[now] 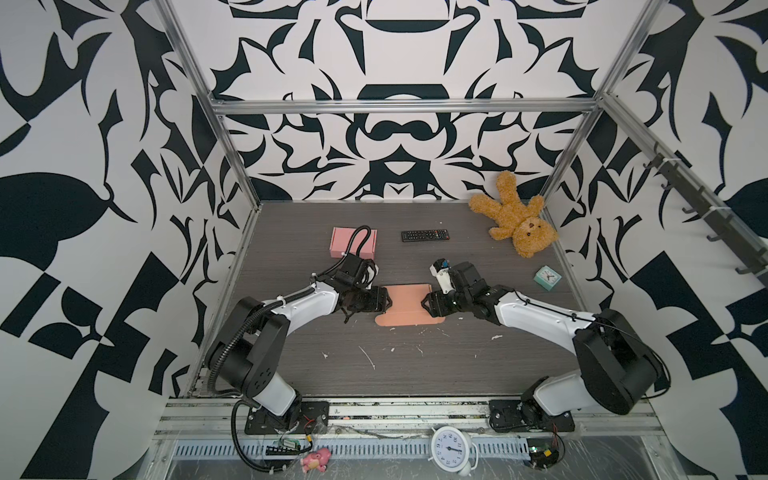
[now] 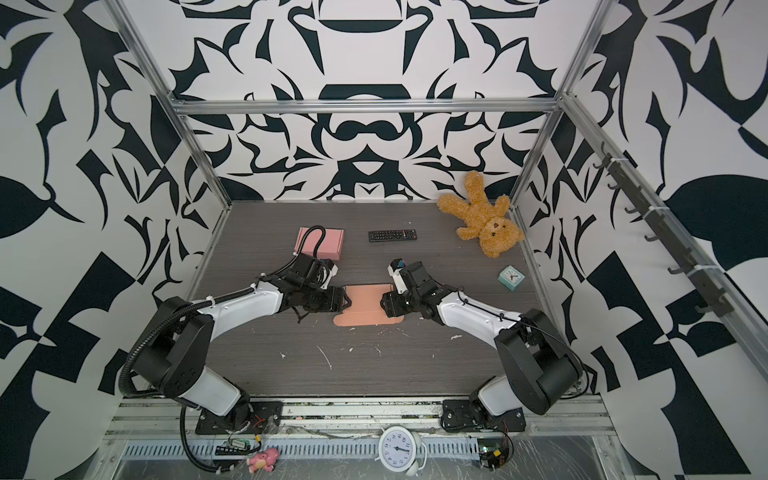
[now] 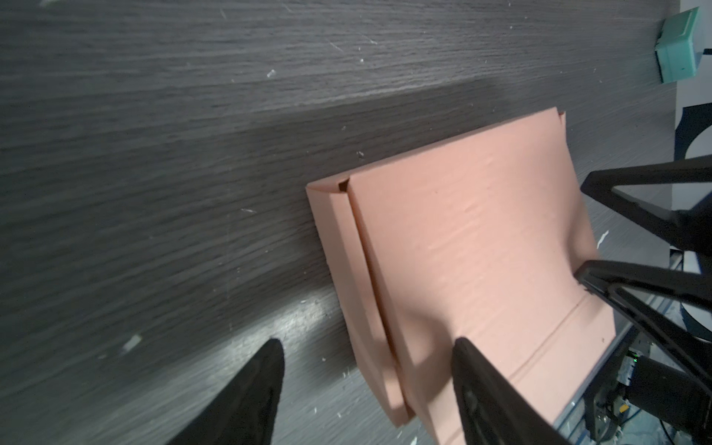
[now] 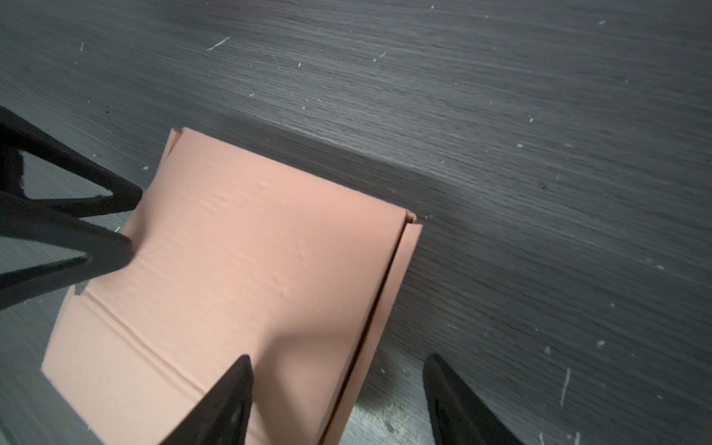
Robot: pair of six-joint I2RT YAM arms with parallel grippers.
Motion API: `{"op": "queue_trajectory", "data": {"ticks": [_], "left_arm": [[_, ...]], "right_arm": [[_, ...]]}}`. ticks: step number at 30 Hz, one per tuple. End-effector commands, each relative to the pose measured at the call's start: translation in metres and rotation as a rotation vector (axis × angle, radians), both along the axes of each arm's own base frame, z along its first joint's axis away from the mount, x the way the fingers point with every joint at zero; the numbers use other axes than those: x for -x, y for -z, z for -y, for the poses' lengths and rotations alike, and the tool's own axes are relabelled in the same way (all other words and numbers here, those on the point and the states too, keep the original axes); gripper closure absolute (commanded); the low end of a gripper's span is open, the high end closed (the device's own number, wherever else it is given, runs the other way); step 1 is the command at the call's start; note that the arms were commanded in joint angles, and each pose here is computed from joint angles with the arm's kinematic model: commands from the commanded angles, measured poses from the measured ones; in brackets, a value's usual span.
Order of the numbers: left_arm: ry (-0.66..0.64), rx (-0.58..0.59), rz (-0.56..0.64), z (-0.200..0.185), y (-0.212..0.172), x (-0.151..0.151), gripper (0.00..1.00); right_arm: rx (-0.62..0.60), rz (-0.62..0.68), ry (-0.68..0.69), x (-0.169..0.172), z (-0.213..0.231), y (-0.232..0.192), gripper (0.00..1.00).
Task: Fold the paper box
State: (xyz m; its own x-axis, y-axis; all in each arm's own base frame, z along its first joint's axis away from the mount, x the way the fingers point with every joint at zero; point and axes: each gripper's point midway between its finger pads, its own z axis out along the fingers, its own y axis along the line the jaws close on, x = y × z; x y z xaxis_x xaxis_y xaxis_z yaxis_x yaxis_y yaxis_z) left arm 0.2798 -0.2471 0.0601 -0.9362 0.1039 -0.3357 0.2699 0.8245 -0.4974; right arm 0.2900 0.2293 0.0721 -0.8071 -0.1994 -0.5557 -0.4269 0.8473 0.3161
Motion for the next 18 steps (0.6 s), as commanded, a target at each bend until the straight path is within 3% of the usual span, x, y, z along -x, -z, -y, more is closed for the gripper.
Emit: {"op": "queue_trajectory", "data": {"ticks": [1, 18], "left_arm": [[0.000, -0.007, -0.029, -0.001, 0.010, 0.005, 0.28], [0.000, -0.034, -0.044, -0.004, 0.022, 0.006, 0.29]], "right_arm": [[-0.012, 0.006, 0.003, -0.001, -0.001, -0.001, 0.28], [0.000, -0.006, 0.003, -0.002, 0.000, 0.007, 0.28]]}}
